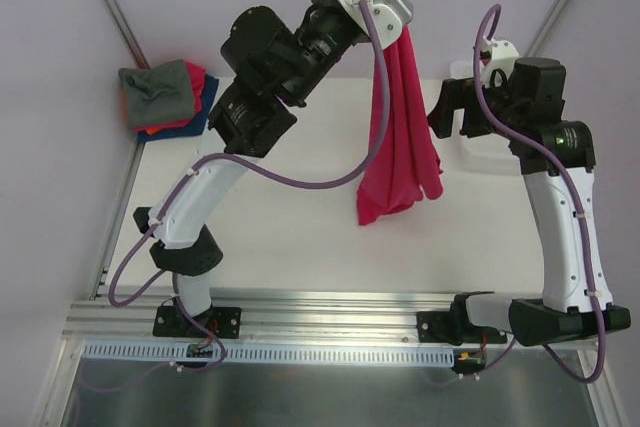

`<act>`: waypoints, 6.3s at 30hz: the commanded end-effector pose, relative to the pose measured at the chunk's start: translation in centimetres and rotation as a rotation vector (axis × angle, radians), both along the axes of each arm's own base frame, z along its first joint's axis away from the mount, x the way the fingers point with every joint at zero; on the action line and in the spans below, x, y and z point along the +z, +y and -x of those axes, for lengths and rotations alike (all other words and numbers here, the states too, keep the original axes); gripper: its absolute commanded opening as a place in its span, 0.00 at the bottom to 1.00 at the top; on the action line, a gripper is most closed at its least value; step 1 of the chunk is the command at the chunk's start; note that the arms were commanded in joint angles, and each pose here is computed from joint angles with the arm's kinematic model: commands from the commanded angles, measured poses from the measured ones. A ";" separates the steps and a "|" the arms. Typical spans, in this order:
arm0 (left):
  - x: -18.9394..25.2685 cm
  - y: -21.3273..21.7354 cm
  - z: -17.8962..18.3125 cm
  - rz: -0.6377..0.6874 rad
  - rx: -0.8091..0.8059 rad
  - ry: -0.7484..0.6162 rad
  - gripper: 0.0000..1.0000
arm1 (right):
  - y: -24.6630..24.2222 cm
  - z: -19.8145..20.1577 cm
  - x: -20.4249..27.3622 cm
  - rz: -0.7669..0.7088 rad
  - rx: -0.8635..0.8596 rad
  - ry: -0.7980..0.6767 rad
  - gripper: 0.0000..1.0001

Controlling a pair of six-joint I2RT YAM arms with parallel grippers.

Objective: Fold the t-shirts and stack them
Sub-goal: Flatten out the tshirt

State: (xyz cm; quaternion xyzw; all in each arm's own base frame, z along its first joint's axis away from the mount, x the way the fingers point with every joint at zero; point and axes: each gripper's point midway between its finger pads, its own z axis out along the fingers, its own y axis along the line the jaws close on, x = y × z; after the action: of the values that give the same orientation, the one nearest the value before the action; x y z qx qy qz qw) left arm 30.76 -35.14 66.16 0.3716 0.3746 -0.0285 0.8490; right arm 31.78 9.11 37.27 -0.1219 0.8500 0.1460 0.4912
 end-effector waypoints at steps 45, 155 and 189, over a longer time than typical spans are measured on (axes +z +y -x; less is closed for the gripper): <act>9.4 4.6 6.0 0.061 0.163 -0.479 0.00 | 5.0 4.3 -0.3 -0.181 0.280 0.040 0.97; -31.2 26.8 -17.2 -0.374 0.786 0.900 0.00 | 20.2 5.4 -32.2 0.560 0.544 0.706 0.37; -31.5 26.9 -17.1 -0.361 0.781 0.918 0.00 | 18.1 1.2 -35.5 0.674 0.483 0.695 0.32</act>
State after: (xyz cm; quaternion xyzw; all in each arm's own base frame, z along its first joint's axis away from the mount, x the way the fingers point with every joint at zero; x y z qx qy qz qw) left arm 48.17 -8.84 32.08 0.3201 0.8151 0.1942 0.4421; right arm 29.22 28.00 2.04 -0.4069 0.9109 0.0297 0.0624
